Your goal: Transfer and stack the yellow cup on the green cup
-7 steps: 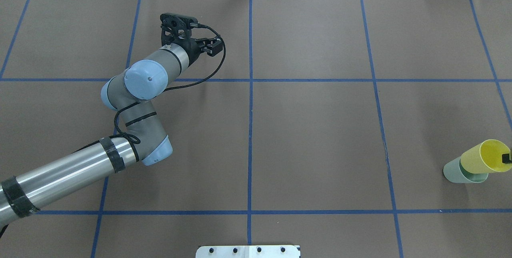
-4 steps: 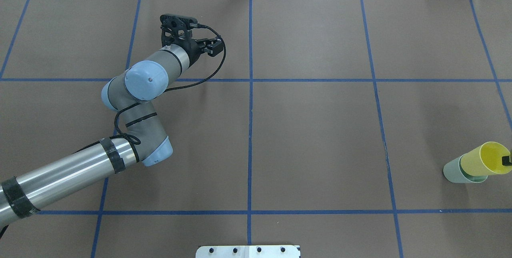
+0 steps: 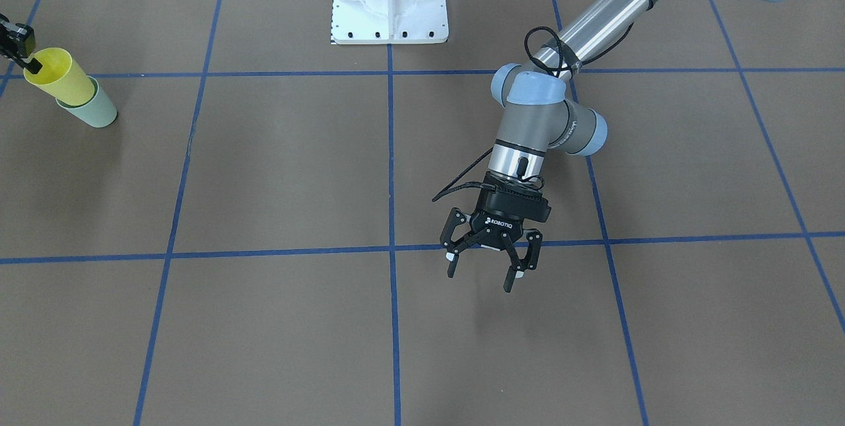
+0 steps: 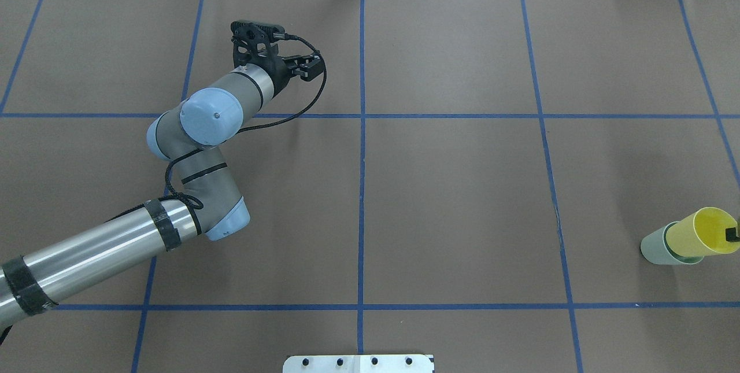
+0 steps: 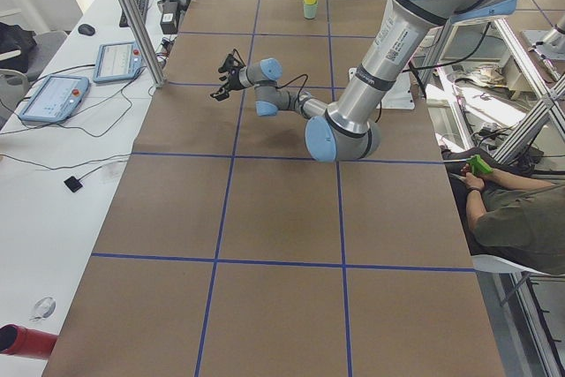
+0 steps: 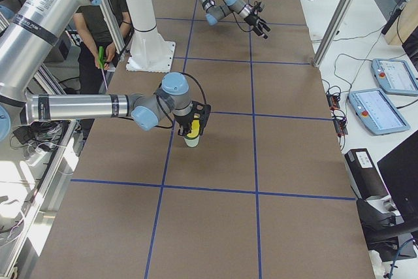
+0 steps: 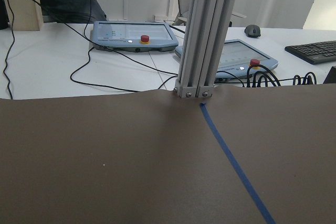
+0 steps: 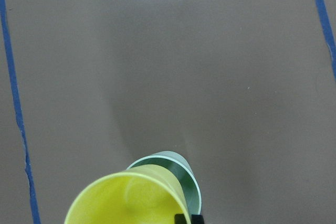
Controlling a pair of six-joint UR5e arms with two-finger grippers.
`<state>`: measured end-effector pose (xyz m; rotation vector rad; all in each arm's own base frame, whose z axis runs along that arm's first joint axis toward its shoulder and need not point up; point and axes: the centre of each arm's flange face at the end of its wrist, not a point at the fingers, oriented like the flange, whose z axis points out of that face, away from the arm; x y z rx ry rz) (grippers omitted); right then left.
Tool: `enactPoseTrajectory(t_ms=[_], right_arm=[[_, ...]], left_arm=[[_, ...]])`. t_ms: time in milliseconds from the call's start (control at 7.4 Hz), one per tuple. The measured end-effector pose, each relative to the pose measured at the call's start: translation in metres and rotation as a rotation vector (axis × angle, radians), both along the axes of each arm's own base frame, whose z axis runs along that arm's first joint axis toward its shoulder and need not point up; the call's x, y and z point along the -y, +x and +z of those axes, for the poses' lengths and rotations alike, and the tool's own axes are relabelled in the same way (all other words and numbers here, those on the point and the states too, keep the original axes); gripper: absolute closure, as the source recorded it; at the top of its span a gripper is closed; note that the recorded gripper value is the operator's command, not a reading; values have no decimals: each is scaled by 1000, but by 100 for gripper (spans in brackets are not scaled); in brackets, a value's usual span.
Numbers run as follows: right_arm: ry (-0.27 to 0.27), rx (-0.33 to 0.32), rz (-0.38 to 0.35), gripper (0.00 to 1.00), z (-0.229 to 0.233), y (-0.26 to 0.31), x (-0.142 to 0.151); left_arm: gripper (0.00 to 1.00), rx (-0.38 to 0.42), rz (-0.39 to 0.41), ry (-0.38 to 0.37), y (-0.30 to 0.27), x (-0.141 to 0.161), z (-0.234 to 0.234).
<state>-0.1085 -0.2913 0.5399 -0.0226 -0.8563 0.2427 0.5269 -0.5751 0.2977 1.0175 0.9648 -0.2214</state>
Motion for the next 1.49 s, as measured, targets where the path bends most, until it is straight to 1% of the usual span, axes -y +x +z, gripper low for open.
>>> enactPoseTrajectory(t_ms=[405,541,676,811,1081,1216,1351,1486], right_arm=[[2,4,-1,0,1,-4,5],[7,7,-1,0,0,-6,7],[18,10,5,0,0,-10,16],[31,13,24,0,4,-17,37],[64,24,91,0,8,-25,102],[70,21,118,0,5,-26,136],[74,3,126,0,-6,-26,174],[81,-30,113,0,-22,-21,208]], left_arm=[[0,6,-3,-3,-3,3,2],[0,23,2,-19,-7,9,6],[0,59,18,-56,-17,23,12],[0,109,31,-112,-35,44,21],[0,220,67,-276,-97,98,47],[0,274,108,-343,-135,119,66],[0,324,165,-425,-175,134,92],[0,351,219,-516,-214,146,108]])
